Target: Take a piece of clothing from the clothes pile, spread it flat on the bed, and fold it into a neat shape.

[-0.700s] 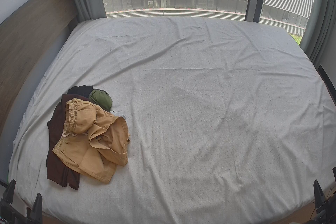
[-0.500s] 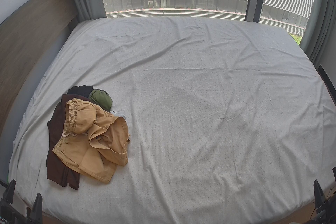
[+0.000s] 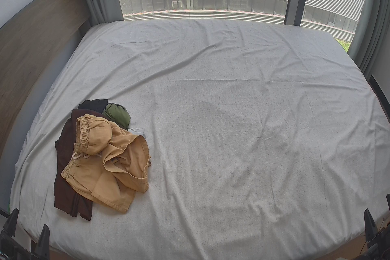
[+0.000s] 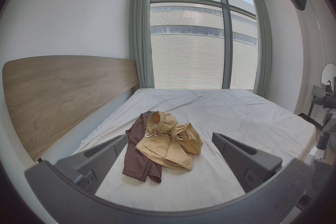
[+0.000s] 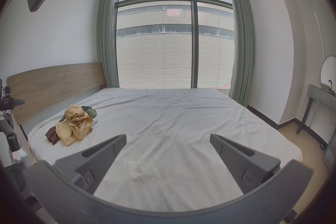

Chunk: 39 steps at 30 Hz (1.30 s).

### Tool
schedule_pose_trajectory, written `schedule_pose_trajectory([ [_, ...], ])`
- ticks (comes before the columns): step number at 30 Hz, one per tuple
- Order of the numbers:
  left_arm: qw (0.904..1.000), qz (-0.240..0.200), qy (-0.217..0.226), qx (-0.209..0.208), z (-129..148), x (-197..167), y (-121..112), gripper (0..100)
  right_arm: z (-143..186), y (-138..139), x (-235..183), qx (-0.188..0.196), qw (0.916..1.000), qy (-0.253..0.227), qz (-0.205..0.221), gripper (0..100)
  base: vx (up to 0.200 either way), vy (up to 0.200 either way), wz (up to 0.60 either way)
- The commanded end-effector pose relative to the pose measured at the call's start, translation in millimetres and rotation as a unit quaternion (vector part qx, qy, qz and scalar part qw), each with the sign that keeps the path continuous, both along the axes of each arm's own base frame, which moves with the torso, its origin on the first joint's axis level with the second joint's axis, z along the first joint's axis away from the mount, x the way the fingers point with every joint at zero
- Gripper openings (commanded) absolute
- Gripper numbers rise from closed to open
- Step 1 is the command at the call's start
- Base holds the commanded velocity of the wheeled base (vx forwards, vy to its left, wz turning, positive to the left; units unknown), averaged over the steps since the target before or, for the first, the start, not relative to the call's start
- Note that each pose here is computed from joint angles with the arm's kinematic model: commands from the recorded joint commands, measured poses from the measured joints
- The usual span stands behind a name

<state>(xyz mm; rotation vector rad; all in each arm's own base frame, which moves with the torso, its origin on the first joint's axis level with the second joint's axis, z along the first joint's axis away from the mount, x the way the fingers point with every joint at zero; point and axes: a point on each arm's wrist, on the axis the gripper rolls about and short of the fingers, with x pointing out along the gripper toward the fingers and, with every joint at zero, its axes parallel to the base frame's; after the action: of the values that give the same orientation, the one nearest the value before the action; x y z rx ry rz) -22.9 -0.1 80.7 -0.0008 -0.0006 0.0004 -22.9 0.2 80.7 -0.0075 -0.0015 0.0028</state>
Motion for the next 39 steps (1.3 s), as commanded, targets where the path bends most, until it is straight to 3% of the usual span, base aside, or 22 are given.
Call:
schedule_pose_trajectory([
  [1,1.0000,0.000,0.000,0.001,-5.2,0.1,0.0,100,-5.2,0.0,0.4,0.000,1.0000,0.003,0.001,100,0.000,0.000,0.00],
  [9,0.9999,0.001,-0.010,0.000,1.7,-0.2,0.1,100,-5.2,0.0,0.4,0.000,1.0000,0.003,0.000,100,0.000,0.000,0.00],
  [10,0.9981,0.004,-0.062,0.000,33.1,-5.7,0.2,100,-5.2,0.0,0.4,0.000,1.0000,0.003,0.001,100,0.000,0.000,0.00],
  [11,0.9967,0.004,-0.081,-0.001,51.8,-8.1,0.3,100,-5.2,0.0,0.4,0.000,1.0000,0.003,0.001,100,0.000,0.000,0.00],
  [13,0.9982,-0.002,-0.060,0.000,67.5,-1.7,0.4,100,-5.2,0.0,0.4,0.000,1.0000,0.003,0.000,100,0.000,0.000,0.00],
  [18,0.9989,-0.046,0.009,-0.004,68.5,29.0,-0.6,100,-5.2,0.0,0.3,0.001,1.0000,0.002,0.001,100,0.000,0.000,0.00],
  [22,0.9961,-0.085,0.015,-0.015,83.9,55.3,-5.4,100,-5.2,0.0,0.4,-0.001,1.0000,0.003,0.000,100,0.000,0.000,0.00],
  [29,0.9944,-0.094,0.036,-0.030,103.4,92.6,-12.6,100,-5.2,0.0,0.4,0.000,1.0000,0.003,0.001,100,0.000,0.000,0.00],
  [32,0.9892,-0.118,0.051,-0.072,115.7,121.2,-18.8,100,-5.2,0.0,0.4,0.000,1.0000,0.003,0.001,100,0.000,0.000,0.00],
  [34,0.9889,-0.118,0.052,-0.073,116.1,122.2,-19.0,100,-5.2,0.0,0.4,0.000,1.0000,0.003,0.001,100,0.000,0.000,0.00],
  [35,0.9854,-0.116,0.074,-0.100,119.8,140.7,-21.4,100,-5.2,0.0,0.4,-0.001,1.0000,0.003,0.000,100,0.000,0.000,0.00],
  [39,0.9808,-0.117,0.105,-0.114,116.4,163.5,-25.1,100,-5.2,0.0,0.4,-0.001,1.0000,0.003,0.001,100,0.000,0.000,0.00],
])
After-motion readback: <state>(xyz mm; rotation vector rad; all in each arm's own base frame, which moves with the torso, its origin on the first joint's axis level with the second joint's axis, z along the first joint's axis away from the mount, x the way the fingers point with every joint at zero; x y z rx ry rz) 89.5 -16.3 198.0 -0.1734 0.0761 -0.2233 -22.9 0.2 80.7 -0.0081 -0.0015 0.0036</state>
